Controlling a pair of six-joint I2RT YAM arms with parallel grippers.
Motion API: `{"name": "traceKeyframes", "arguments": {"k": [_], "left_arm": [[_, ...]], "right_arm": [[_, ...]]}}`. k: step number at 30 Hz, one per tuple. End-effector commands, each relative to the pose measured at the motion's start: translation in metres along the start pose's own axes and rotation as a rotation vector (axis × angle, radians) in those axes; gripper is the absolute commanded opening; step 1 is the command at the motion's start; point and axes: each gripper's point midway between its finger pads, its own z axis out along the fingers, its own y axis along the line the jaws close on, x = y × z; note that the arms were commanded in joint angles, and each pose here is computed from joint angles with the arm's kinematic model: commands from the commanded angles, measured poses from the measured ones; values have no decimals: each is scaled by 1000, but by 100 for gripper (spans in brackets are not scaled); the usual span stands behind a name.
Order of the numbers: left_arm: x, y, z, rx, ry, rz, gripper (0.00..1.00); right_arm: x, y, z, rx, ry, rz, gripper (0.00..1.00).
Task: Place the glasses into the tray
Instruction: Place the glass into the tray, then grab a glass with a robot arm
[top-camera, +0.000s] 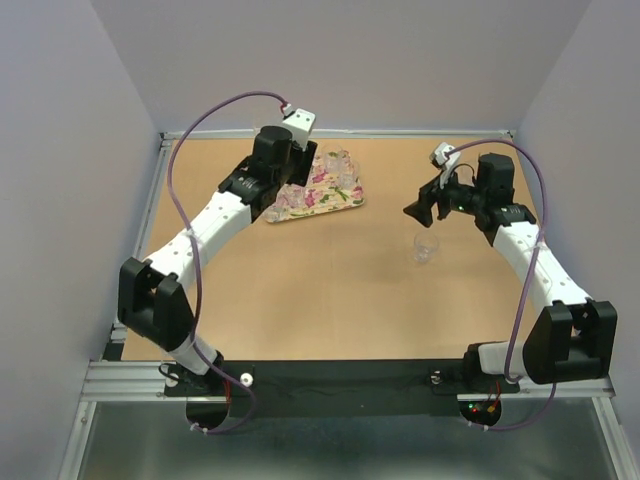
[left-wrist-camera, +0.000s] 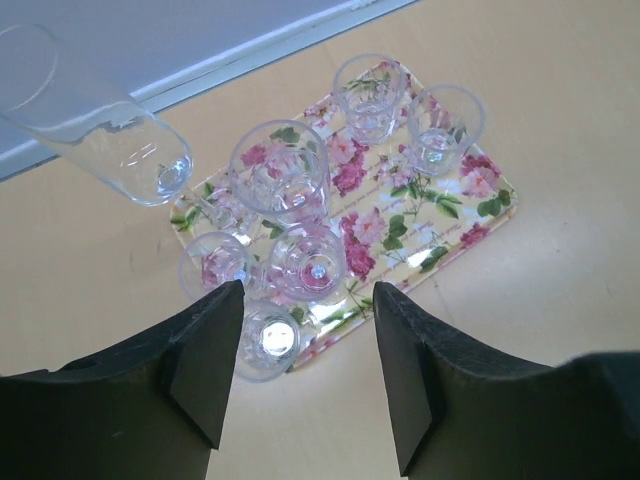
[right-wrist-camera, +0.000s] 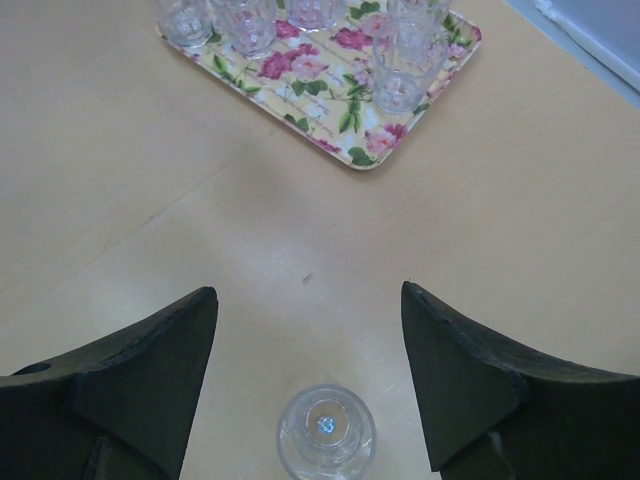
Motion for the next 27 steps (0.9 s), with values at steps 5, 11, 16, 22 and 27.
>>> {"name": "traceKeyframes", "arguments": {"k": [5, 11, 16, 22, 27], "left_arm": [[-12, 27, -66, -57, -127, -53, 73], [1, 55, -119, -155, -207, -92, 82], [19, 72, -153, -229, -264, -109, 86], [35, 85, -177, -292, -331, -136, 91], [35, 88, -188, -306, -379, -160, 96]], "right_arm": [[2, -15, -8, 57, -13, -26, 79], [10, -30, -12, 114, 12, -20, 79], [14, -39, -15, 156, 29, -18, 79], [21, -56, -26, 234, 53, 3, 79], [29, -54, -24, 229, 68, 47, 80]]}}
